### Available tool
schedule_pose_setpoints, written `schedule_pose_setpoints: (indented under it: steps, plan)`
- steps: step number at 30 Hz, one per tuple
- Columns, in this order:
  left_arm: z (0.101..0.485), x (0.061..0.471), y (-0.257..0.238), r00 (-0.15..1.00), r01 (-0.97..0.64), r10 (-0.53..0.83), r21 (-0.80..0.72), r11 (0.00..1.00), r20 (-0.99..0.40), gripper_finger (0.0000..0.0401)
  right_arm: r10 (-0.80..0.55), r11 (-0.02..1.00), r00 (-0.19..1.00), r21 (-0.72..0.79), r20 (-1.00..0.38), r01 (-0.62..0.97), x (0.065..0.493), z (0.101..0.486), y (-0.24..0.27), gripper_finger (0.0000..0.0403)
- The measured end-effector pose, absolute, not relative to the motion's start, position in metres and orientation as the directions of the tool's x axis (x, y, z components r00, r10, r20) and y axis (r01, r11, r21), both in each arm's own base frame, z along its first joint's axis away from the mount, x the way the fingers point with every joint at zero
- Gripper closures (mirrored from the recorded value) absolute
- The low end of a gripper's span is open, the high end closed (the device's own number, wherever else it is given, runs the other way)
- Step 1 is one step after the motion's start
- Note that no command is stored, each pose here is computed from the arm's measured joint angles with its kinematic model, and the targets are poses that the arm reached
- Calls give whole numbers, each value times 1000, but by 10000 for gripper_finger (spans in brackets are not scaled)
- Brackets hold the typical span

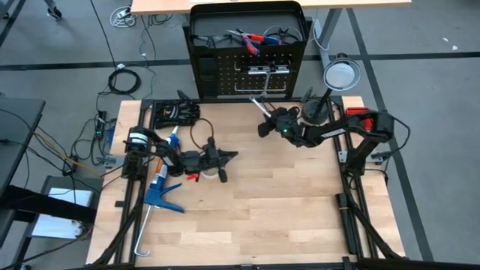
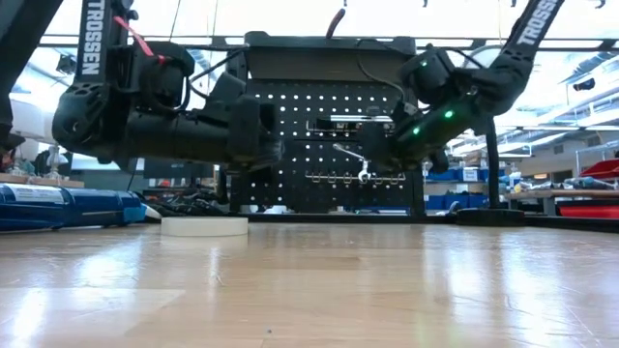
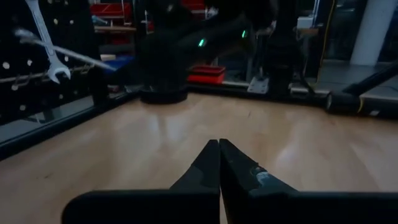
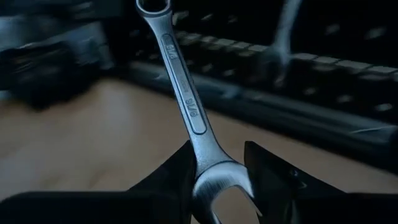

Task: Hang tools onto peg board
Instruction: Hang the silver wrench on the black peg board

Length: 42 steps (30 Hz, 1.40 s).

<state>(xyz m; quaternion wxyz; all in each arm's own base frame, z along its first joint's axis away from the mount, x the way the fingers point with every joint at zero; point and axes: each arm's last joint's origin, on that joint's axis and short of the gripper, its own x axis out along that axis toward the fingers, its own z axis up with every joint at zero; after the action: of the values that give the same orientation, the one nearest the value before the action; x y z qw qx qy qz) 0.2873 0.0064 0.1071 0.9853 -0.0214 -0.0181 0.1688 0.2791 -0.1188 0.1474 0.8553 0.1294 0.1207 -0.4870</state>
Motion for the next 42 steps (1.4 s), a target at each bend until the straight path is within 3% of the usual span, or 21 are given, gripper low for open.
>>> schedule_pose_setpoints:
  steps: [13,22,42]
  plan:
    - [120,284,7,952,-294,300,-87,952,60,401,-960,189,193,42,-202,981,298,151,-129,276]
    - [117,273,22,963,-265,268,-142,954,2,401,-987,86,82,-28,-136,996,291,171,-126,276]
    - [111,268,29,973,-231,228,-158,960,-37,401,-990,-64,-78,-119,-119,991,281,168,-136,276]
